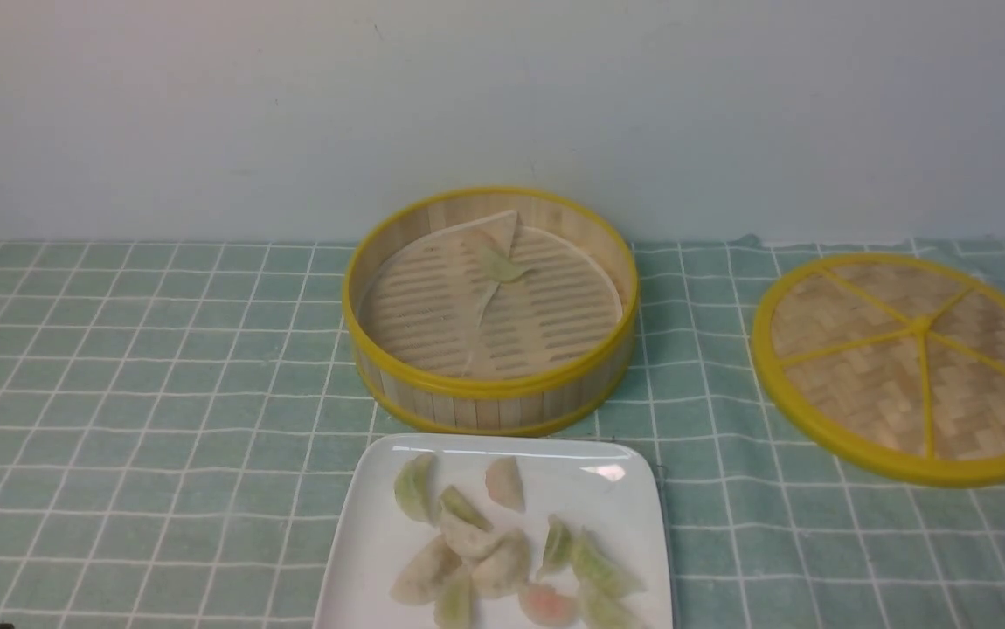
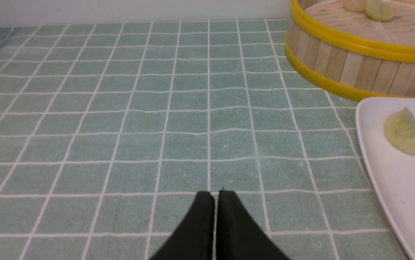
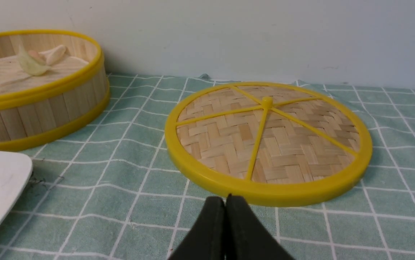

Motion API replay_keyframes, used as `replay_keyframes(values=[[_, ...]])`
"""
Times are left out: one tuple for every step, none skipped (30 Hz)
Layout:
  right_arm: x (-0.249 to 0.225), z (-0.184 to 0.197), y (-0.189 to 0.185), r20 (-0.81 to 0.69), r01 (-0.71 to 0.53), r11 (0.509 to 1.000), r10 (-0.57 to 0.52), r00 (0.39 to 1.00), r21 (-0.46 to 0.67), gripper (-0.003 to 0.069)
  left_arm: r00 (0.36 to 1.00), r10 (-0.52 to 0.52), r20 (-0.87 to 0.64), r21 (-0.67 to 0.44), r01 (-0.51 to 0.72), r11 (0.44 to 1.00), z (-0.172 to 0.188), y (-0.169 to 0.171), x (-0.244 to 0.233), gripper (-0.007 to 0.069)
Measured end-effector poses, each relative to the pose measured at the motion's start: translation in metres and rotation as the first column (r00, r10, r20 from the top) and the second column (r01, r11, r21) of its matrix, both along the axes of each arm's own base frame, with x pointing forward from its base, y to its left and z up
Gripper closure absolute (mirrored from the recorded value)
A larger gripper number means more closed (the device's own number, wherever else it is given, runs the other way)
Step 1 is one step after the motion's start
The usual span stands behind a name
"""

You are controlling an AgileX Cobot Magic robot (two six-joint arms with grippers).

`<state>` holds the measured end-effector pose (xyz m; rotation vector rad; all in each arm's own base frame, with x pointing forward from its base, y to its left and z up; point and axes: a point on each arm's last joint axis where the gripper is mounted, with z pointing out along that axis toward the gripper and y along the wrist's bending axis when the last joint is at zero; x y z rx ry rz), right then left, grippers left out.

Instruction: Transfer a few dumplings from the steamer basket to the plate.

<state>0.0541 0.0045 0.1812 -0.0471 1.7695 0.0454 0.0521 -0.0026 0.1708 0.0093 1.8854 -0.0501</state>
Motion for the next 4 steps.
replay_keyframes(values=[[0.0, 0.0, 0.0, 0.0, 0.0, 1.0, 0.0, 1.0, 0.0, 0.0673, 1.0, 0.0, 0.0, 0.0, 0.0, 1.0, 0.0, 0.0, 0.0, 0.0631], [0.0, 0.0, 0.0, 0.0, 0.0, 1.0, 0.0, 1.0, 0.0, 0.0673, 1.0, 0.0, 0.0, 0.0, 0.0, 1.0, 0.0, 0.0, 0.0, 0.0631], [0.0, 0.0, 0.0, 0.0, 0.0, 1.0, 0.0, 1.0, 0.0, 0.0673, 1.0, 0.0, 0.0, 0.0, 0.0, 1.0, 0.0, 0.0, 0.0, 0.0631], [0.0, 0.0, 0.0, 0.0, 0.0, 1.0, 0.0, 1.0, 0.0, 0.0673, 1.0, 0.0, 0.0, 0.0, 0.0, 1.0, 0.0, 0.0, 0.0, 0.0631]])
